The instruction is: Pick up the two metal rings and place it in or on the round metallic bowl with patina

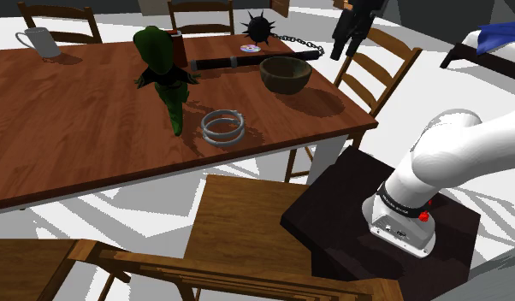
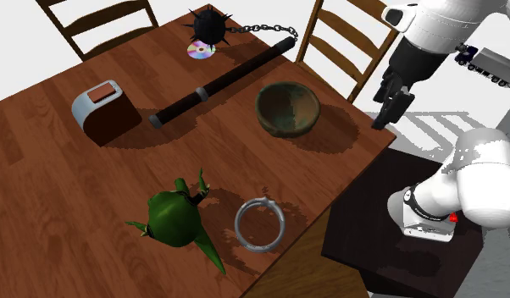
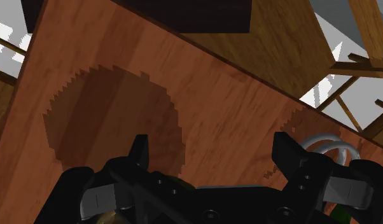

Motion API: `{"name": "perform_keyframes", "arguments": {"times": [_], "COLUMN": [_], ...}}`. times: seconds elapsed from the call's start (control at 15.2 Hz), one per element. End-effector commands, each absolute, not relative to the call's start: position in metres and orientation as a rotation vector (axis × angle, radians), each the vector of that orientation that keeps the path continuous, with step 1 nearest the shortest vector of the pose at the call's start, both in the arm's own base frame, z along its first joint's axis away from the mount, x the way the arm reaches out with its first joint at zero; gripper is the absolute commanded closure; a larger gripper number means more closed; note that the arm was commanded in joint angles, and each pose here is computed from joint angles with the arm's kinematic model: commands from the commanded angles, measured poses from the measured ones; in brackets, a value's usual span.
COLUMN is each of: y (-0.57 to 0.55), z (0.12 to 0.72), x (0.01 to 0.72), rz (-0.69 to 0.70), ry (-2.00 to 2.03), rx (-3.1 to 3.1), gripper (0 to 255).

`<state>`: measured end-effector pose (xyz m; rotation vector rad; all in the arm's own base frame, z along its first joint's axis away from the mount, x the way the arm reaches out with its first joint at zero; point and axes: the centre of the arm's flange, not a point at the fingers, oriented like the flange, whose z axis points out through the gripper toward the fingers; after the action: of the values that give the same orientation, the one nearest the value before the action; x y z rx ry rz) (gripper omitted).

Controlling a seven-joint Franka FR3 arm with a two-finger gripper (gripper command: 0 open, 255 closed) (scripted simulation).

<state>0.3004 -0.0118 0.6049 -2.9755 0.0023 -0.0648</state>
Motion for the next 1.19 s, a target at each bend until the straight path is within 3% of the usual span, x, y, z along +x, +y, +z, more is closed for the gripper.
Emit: {"name": "perform_keyframes", "arguments": {"times": [0.0,1.12], "y": [-0.012,0.17], "z": [0.605,0.514], "x": [0.3,0.424], "rz": [-0.065,-0.024], "ry": [0.002,0.068], "rx": [-2.975,-3.084], "gripper": [0,0]}}
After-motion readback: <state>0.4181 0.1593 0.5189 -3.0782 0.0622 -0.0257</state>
